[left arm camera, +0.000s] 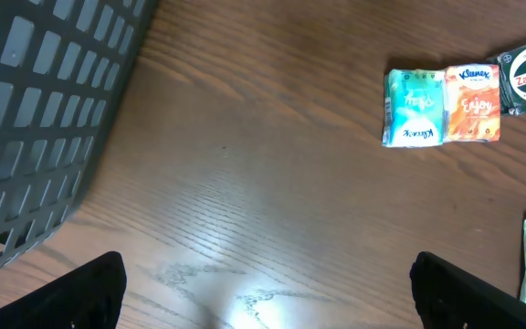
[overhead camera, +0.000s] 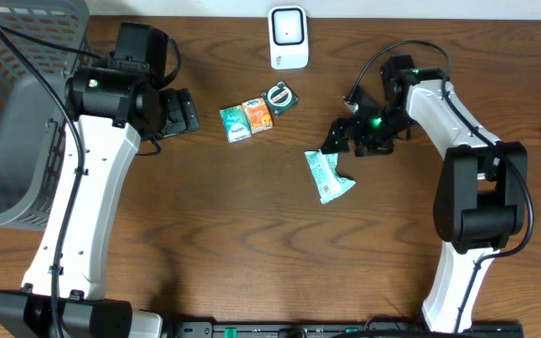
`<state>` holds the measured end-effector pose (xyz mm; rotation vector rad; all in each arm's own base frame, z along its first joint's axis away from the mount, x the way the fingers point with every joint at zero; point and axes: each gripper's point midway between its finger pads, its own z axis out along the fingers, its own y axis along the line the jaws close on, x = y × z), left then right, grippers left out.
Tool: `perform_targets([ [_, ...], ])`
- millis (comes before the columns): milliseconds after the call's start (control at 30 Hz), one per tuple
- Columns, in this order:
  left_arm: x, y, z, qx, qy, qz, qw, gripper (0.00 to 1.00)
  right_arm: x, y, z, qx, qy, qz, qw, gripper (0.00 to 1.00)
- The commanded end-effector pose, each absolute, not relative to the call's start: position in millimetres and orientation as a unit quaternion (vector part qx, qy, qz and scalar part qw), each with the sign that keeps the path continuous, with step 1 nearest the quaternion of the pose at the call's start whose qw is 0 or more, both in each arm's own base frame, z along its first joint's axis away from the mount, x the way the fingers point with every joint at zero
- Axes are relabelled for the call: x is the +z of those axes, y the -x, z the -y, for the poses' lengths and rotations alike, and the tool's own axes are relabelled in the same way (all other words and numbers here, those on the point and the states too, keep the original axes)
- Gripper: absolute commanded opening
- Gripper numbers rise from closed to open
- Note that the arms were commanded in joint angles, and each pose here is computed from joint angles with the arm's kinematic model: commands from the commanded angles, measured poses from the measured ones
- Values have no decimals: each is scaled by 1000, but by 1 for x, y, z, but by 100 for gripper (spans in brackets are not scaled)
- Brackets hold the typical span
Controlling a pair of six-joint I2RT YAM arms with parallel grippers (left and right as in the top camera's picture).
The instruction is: Scan the item barcode
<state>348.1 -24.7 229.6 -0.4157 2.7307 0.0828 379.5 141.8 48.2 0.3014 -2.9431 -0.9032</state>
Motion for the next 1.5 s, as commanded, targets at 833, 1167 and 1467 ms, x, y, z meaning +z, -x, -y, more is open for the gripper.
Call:
perform_targets([
  [833,235,-348,22,35,146,-969,196,98,8,-341,-171,-287,-104,950,63,38],
  [1167,235,-348,22,35,146,-969,196,98,21,-344,-190,-355,-88,929,59,1],
  [1467,235,-348,22,35,146,-969,196,98,77,-366,-213,-495,-107,862,14,1],
])
